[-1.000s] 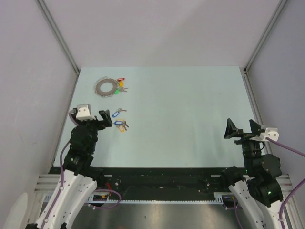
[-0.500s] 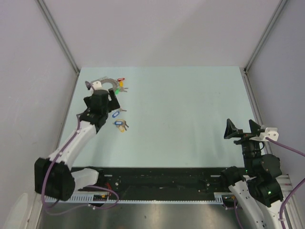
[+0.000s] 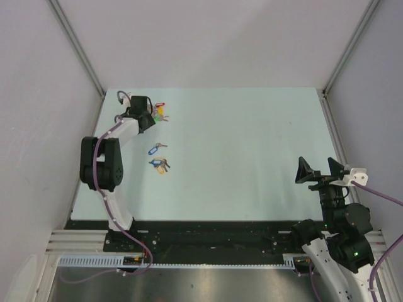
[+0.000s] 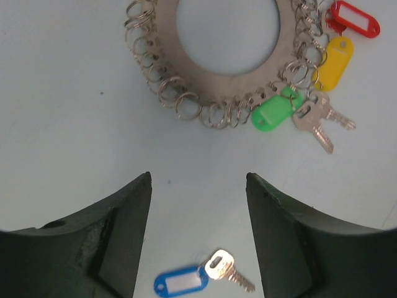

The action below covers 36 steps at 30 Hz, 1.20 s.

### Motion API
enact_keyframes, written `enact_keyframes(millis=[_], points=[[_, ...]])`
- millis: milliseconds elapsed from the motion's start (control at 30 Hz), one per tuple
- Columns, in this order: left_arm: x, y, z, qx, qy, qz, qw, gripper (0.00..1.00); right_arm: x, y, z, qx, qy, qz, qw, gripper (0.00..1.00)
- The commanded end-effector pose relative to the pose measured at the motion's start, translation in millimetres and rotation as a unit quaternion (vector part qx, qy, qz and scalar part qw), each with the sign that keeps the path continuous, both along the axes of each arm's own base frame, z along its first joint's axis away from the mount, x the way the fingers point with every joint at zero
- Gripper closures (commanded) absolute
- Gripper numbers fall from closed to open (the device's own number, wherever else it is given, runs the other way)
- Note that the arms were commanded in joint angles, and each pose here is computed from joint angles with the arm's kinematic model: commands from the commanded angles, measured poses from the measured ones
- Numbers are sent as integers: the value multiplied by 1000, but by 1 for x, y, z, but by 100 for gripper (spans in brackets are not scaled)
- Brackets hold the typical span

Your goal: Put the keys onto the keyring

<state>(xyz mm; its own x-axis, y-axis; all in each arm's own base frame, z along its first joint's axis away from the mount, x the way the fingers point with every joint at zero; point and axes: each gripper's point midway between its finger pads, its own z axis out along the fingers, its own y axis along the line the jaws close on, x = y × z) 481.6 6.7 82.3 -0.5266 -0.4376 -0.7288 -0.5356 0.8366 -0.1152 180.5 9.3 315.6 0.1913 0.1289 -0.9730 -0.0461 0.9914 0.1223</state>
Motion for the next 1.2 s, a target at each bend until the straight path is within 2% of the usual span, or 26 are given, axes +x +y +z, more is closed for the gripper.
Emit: enact_keyframes(millis=[0,33,100,133,267,400,500,567,667,733,767,833,867,967,1167], points=[[39,3,4,-20,-17,14,1000,36,-1,2,6,5,-13,6,1000,0],[39,5,-15,-23,8,11,1000,37,0,2,6,5,-13,5,1000,0],[59,4,-6,-39,-6,9,999,40,0,4,5,3,-13,10,1000,0],[60,4,-23,-50,16,7,999,40,0,4,6,2,-14,12,1000,0],[79,2,-26,-75,20,9,997,41,2,5,4,-13,-16,14,1000,0],[85,-3,-40,-95,35,15,995,41,2,4,4,-14,-16,10,1000,0],[81,-5,-56,-103,60,23,993,45,2,3,4,-15,-16,7,1000,0],[78,-8,-62,-111,70,19,991,49,3,4,3,-15,-15,8,1000,0],[74,-9,-67,-112,77,15,991,62,2,4,4,-15,-16,10,1000,0],[74,-12,-62,-114,72,6,991,74,2,5,4,-16,-16,12,1000,0],[73,-12,-59,-111,70,-3,991,83,2,6,4,-15,-16,14,1000,0],[74,-19,-46,-114,56,-21,992,92,3,7,4,-16,-17,17,1000,0],[73,-23,-43,-108,56,-38,992,100,2,7,5,-15,-18,17,1000,0],[71,-43,-26,-89,46,-88,991,100,2,10,7,-15,-22,25,999,0],[56,-130,-21,-78,56,-224,970,100,0,15,7,-17,-23,40,999,0]])
